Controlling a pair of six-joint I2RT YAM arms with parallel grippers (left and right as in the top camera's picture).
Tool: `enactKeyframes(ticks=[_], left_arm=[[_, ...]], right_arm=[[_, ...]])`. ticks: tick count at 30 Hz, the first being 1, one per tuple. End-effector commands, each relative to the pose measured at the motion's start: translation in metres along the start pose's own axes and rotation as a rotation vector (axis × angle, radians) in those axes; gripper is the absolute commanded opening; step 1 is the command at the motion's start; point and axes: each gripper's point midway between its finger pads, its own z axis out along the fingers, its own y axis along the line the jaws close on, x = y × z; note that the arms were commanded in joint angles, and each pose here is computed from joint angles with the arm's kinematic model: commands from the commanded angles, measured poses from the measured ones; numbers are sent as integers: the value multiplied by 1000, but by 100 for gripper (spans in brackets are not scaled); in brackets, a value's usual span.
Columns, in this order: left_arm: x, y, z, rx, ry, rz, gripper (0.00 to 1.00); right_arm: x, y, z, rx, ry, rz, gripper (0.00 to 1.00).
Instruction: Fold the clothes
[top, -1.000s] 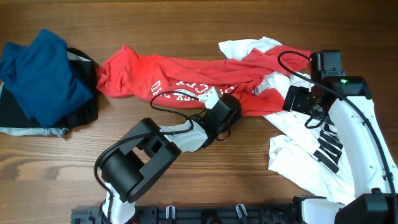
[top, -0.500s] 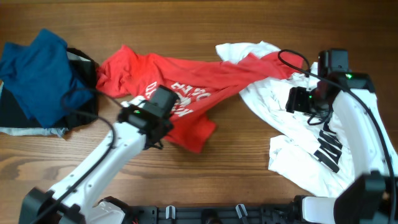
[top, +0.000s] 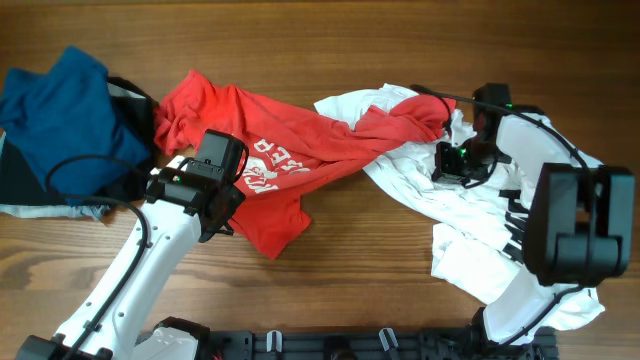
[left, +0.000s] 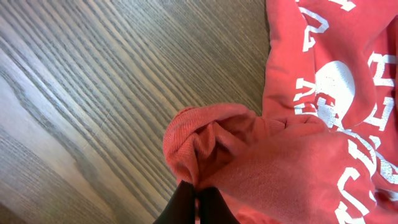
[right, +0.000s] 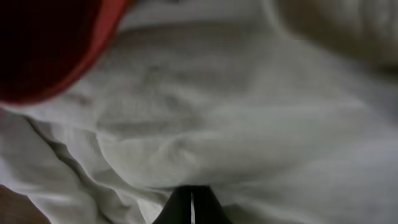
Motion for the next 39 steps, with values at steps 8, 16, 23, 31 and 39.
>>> enactKeyframes(ticks=[8,16,23,31,39], left_arm=[[-6,5,0,-13,-26,-2,4],[-4,7,0,-22,-22,3,4],[-5,7,0,-22,-23,3,4],[-5,7,0,-21,-22,3,4],[-4,7,0,-22,-22,4,4]], right_arm=[[-54,-166,-61,315,-261,588,6],[-69,-216,-140,151,-414,797,8],[-66,-75,-114,-149,-216,144,12],[-15,54,-27,-148,47,-235,13],[-23,76,39,17,-91,-274,11]])
